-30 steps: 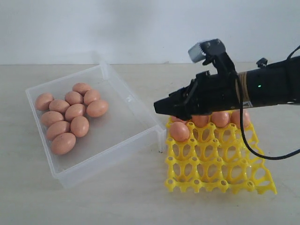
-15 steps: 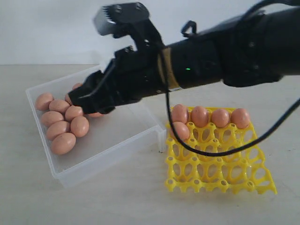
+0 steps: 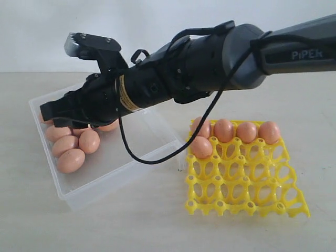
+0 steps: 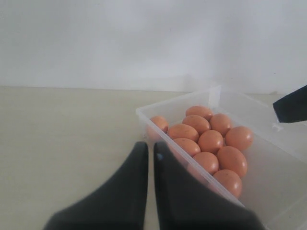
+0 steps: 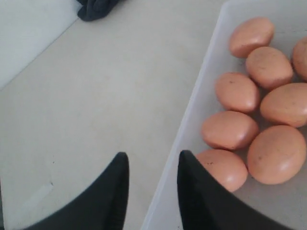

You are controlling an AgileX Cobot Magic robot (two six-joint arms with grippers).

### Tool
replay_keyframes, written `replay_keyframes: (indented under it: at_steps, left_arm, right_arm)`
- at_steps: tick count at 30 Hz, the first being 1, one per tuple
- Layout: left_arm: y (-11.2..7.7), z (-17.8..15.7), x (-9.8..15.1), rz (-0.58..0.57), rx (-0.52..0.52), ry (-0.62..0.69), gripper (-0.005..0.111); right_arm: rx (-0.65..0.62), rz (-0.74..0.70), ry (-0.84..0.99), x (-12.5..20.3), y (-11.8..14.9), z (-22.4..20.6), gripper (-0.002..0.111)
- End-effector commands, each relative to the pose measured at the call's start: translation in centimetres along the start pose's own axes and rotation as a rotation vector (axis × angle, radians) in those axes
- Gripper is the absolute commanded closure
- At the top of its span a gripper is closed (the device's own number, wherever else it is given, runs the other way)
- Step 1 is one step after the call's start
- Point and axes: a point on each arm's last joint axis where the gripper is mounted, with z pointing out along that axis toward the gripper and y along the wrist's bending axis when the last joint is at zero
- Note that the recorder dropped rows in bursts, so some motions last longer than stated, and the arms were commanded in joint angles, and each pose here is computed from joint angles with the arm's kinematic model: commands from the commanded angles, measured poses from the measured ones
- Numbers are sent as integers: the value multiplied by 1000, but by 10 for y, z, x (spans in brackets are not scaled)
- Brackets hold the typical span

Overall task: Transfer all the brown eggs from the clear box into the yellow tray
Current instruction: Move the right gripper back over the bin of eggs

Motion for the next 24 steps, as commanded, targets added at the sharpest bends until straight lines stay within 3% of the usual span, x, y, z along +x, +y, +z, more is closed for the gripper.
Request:
replay_keyframes:
  at_steps: [1,2,4,10,13,16,19,21,24]
  left_arm:
    - [0,0,1,-1,-2,-2,103]
    - [0,0,1,-1,-2,-2,103]
    - [0,0,1,-1,-2,-2,103]
    - [0,0,1,-1,-2,-2,103]
    - [0,0,1,-1,-2,-2,103]
    - [0,0,1,-1,-2,-2,103]
    - [0,0,1,-1,-2,-2,103]
    - [0,0,1,-1,-2,-2,103]
    - [0,0,1,-1,-2,-2,103]
  right_arm:
    - [-128,-275,41,4,10,2,96]
    - [-177,-358,49,6,14,2,106]
    - [-211,-396,49,6,18,-1,108]
    - [-36,-287,-26,-10,12,-8,108]
    - [22,-401,-61,-17,15,-12,108]
    - [82,-578,-103,-23,36,-16,108]
    - [285,-822,-164,-30,64,-19,108]
    - [500,-956,-184,-32,77,-21,108]
    - [760,-853,-110,-27,75,-30,108]
